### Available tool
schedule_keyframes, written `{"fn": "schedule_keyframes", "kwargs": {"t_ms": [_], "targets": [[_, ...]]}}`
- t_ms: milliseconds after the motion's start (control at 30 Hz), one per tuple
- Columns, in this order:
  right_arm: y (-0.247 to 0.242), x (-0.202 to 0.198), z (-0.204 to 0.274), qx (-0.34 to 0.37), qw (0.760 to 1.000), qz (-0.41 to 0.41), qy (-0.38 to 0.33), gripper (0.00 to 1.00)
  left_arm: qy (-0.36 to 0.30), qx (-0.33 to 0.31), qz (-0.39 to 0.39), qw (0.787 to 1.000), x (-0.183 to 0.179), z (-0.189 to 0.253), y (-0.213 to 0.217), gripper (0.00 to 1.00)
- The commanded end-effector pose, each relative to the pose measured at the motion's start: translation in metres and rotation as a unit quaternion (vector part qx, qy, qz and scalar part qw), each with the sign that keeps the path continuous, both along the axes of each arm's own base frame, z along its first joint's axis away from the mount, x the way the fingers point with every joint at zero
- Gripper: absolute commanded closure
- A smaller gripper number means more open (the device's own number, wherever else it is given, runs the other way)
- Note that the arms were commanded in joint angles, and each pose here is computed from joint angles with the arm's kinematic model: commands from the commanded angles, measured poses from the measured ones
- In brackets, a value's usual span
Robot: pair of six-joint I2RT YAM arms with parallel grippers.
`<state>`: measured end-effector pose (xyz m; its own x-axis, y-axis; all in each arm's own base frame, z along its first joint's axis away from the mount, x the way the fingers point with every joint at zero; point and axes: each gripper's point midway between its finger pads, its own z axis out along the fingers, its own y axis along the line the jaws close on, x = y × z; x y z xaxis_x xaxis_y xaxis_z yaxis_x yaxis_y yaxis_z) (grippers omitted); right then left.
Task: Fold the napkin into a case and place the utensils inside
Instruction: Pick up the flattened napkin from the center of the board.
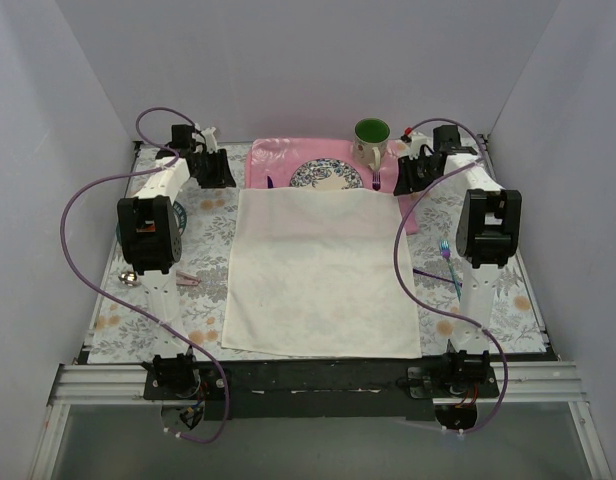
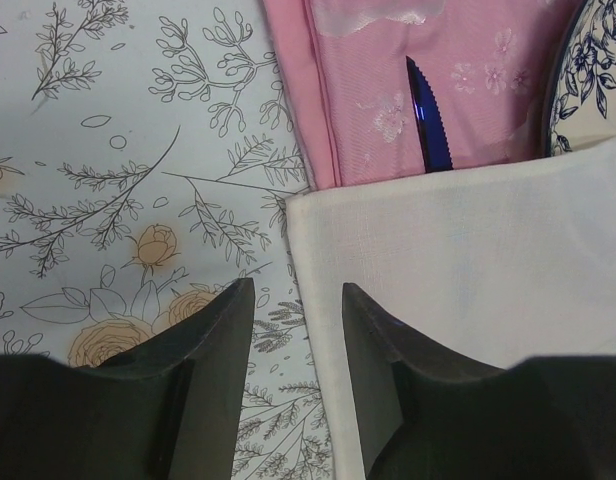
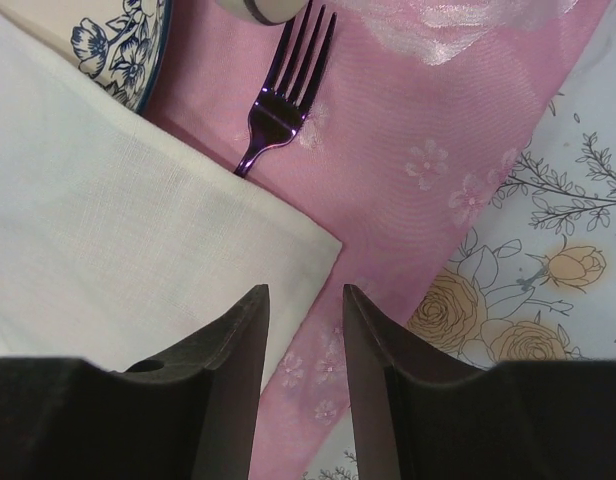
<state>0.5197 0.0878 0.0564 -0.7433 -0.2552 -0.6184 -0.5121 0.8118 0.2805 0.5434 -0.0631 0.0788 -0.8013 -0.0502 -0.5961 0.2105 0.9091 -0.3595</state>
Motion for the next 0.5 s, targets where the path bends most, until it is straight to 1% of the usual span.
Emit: {"fn": "schedule_keyframes", "kwargs": {"t_ms": [0,467], "targets": [[-0.003,0.021,0.011,-0.002,0.999,-0.002,-0.035,0.56,-0.013,0.0,-0.009,1.0,0.001,0.004,-0.003,0.6],[0.003,0.029,-0.002,-0.008,0.999,0.001,-0.033,0.57,-0.012,0.002,-0.013,1.0,0.0,0.001,-0.002,0.58]]}}
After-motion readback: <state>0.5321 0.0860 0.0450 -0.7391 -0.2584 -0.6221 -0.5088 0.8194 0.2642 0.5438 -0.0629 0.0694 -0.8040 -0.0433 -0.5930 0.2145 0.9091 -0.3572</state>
